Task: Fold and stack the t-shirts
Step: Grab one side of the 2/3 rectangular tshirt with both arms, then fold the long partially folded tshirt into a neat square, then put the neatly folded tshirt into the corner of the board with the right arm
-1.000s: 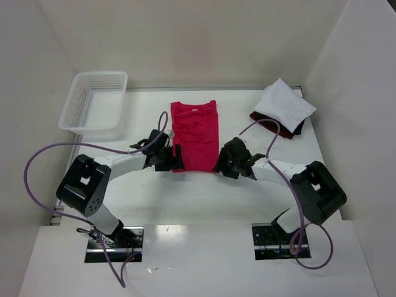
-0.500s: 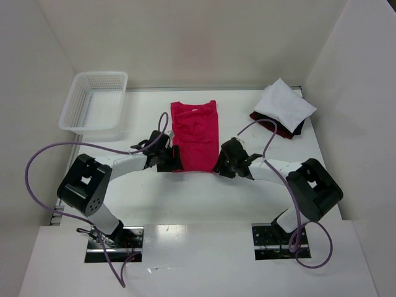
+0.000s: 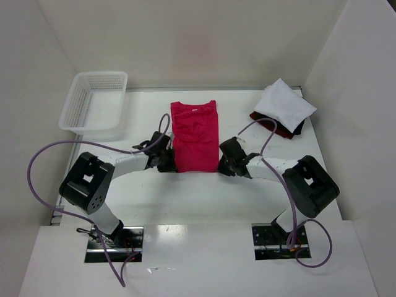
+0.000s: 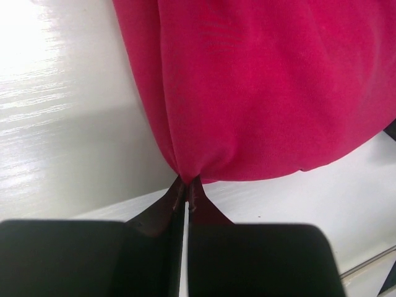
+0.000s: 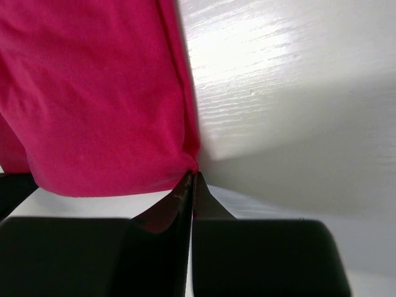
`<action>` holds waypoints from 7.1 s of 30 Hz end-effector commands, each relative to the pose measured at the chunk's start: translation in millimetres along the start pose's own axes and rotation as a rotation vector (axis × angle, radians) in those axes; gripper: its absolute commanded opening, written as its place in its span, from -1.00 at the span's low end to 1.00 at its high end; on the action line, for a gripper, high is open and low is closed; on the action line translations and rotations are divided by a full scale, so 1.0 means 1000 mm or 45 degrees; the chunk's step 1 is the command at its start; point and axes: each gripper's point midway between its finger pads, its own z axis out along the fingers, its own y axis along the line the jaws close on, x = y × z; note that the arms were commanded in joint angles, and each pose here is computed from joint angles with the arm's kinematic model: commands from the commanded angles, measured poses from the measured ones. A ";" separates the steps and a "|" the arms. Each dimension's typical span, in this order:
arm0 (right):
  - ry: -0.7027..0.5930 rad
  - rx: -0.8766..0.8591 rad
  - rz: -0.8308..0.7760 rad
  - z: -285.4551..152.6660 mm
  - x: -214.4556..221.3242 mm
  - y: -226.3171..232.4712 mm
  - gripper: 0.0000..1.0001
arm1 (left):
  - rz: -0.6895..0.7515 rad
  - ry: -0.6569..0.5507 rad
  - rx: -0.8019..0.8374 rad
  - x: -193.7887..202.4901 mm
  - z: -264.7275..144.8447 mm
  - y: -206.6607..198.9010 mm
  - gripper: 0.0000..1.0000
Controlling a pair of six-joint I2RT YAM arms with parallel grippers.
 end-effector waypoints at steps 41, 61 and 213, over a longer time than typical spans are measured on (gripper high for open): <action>-0.258 -0.296 0.034 -0.129 -0.010 0.061 -1.00 | -0.096 -0.251 -0.057 0.039 -0.138 -0.045 -1.00; -0.516 -0.290 -0.047 -0.120 -0.159 0.134 -1.00 | -0.159 -0.527 -0.229 -0.091 -0.166 -0.007 -1.00; -0.817 0.334 0.166 -0.176 -0.454 -0.149 -0.92 | 0.092 -0.373 0.145 -0.165 -0.129 0.018 0.98</action>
